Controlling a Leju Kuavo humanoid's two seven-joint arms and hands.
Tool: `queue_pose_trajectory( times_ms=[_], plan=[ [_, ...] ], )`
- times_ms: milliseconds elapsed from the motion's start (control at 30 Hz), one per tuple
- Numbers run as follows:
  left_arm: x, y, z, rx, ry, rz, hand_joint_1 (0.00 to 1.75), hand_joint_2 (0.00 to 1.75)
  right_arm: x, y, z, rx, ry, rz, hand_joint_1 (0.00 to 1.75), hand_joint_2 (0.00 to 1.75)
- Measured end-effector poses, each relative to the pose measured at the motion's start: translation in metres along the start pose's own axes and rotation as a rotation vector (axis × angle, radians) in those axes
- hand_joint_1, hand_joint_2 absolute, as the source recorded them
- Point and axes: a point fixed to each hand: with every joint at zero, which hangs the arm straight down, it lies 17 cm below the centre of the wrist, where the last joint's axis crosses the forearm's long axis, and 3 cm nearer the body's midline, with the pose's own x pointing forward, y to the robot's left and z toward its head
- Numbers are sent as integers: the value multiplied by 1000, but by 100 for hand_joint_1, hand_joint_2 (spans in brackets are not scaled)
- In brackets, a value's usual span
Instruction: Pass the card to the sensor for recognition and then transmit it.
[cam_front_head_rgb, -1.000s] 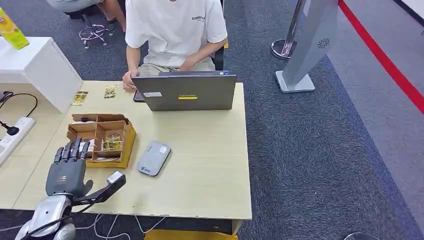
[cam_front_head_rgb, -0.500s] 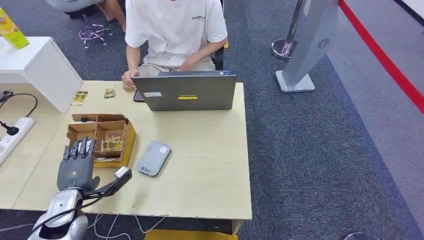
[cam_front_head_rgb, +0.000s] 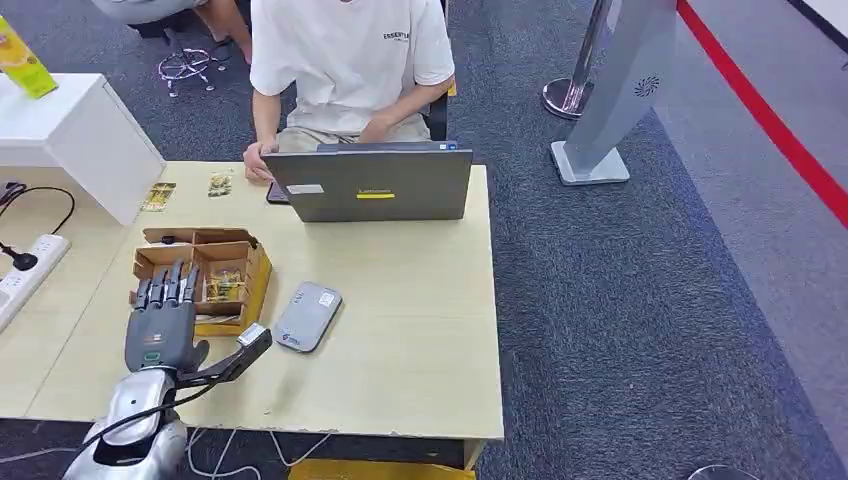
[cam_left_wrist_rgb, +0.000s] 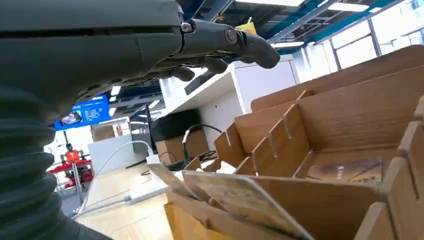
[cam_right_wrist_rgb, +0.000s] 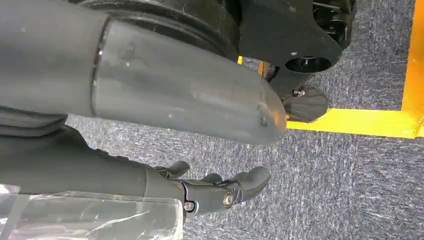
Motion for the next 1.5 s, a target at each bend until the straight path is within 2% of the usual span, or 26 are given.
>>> queue_pose_trajectory(
  times_ms=[167,200,1200,1367,1467,1500],
  plan=[
    [7,3,-11,3,-2,18,0,175,0,0,0,1,-1,5,0,0],
    [7,4,-13,5,-3,18,175,175,0,0,0,1,0,5,0,0],
    [14,5,-14,17,-40,71,175,175,0,0,0,2,-3,12,0,0],
    [23,30,-9,134,-77,92,175,175,0,0,0,-2,-1,9,0,0],
    [34,66,-4,216,-114,122,175,175,-1,-2,0,-11,4,-9,0,0],
    [46,101,2,291,-152,140,175,175,-1,-4,0,-22,7,-22,0,0]
  ],
)
